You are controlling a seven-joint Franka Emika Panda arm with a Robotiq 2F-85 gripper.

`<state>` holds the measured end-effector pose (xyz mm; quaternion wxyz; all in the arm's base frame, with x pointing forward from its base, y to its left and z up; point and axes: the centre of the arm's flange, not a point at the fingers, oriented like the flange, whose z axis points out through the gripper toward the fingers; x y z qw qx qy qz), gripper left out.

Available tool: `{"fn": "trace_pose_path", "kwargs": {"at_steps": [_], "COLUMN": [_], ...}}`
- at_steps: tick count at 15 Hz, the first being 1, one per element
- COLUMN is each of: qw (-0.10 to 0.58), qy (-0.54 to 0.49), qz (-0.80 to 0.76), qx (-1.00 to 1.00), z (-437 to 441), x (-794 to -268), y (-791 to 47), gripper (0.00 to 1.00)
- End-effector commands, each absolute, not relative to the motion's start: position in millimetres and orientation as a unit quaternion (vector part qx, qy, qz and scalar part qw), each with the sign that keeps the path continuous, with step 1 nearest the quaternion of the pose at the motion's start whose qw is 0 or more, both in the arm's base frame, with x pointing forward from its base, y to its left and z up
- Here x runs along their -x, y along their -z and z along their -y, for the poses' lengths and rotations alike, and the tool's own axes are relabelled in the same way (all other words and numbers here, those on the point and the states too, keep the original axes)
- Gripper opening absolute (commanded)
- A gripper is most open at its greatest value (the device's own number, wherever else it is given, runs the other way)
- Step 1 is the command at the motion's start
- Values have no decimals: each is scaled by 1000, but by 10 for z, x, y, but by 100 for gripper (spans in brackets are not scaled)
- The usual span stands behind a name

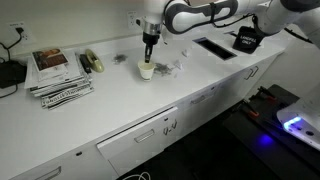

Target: Empty the cup onto the counter

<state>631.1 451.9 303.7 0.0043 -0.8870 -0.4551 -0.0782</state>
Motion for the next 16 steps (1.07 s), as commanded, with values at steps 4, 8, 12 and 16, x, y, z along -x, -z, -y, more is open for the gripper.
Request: {"fn": "trace_pose_path", "kwargs": {"at_steps": [4,8,12,16], "qw": [6,9,9,1], "qy": [71,63,57,63], "qz": [453,457,459,460], "qx": [889,887,886,886], "z": [-4344,-4339,-4333,-4341], "x": [-6000,-5968,-5947,-5880], "y": [-3036,-3008,-2995,-3146], "gripper": [1,13,51,82]}}
